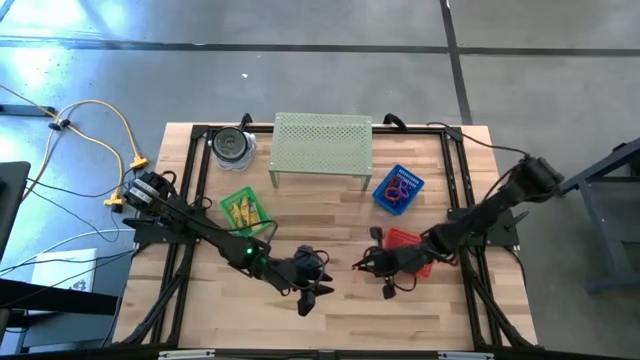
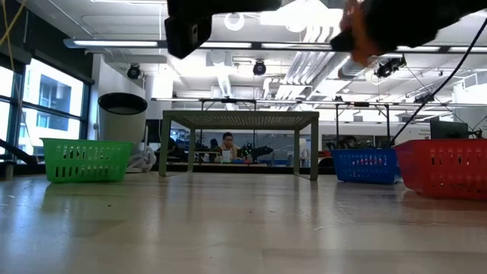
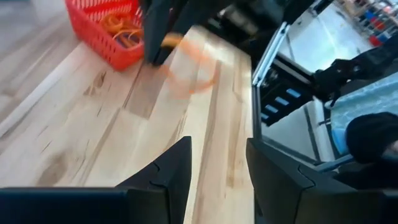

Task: Pick & Place Office Desk Supplies
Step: Put the orange rubberband into the red basket

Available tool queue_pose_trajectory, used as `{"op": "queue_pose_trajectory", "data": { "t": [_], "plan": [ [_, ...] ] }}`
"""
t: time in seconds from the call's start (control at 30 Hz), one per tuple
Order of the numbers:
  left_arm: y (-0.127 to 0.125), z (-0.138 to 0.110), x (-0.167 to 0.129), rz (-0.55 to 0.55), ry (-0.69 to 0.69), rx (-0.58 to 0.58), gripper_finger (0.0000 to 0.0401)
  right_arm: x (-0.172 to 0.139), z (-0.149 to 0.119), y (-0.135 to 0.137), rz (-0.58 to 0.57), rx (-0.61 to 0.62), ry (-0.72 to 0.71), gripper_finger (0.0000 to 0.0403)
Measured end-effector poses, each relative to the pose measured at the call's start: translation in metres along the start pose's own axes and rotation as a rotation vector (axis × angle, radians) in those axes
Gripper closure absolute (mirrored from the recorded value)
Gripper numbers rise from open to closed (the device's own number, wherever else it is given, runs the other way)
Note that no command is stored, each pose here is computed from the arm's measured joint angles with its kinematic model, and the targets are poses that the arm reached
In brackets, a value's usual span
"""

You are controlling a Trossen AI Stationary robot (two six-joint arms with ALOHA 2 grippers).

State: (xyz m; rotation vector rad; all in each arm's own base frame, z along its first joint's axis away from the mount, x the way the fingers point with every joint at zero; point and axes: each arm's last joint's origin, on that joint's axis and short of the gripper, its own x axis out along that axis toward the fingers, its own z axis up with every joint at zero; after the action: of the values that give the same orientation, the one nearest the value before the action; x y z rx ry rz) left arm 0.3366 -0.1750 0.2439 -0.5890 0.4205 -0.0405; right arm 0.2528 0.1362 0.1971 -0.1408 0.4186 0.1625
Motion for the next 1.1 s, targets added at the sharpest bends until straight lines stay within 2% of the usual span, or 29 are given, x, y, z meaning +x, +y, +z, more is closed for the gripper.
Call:
{"op": "queue_pose_trajectory", "data": {
  "t": [0.2, 0.33, 0.53, 0.73, 1.1],
  "plan": [
    [0.003, -0.003, 0.000, 0.031, 0.031, -0.013, 0.0252, -0.033, 0.007, 0.007, -0.024, -0.015, 0.032, 0.0400],
    [0.003, -0.003, 0.000, 0.030, 0.029, -0.014, 0.0252, -0.060, 0.011, 0.007, -0.064, 0.015, 0.043, 0.0400],
    [0.003, -0.003, 0.000, 0.030, 0.029, -0.014, 0.0252, -0.091, 0.003, -0.001, -0.117, 0.098, 0.135, 0.0400],
    [0.003, -0.003, 0.000, 0.034, 0.033, -0.012, 0.0252, -0.103, -0.012, -0.009, -0.163, 0.180, 0.290, 0.0400],
    [0.005, -0.005, 0.000, 0.054, 0.048, -0.004, 0.0252, -0.108, -0.034, -0.028, -0.236, 0.470, 0.588, 0.0400]
  ]
}}
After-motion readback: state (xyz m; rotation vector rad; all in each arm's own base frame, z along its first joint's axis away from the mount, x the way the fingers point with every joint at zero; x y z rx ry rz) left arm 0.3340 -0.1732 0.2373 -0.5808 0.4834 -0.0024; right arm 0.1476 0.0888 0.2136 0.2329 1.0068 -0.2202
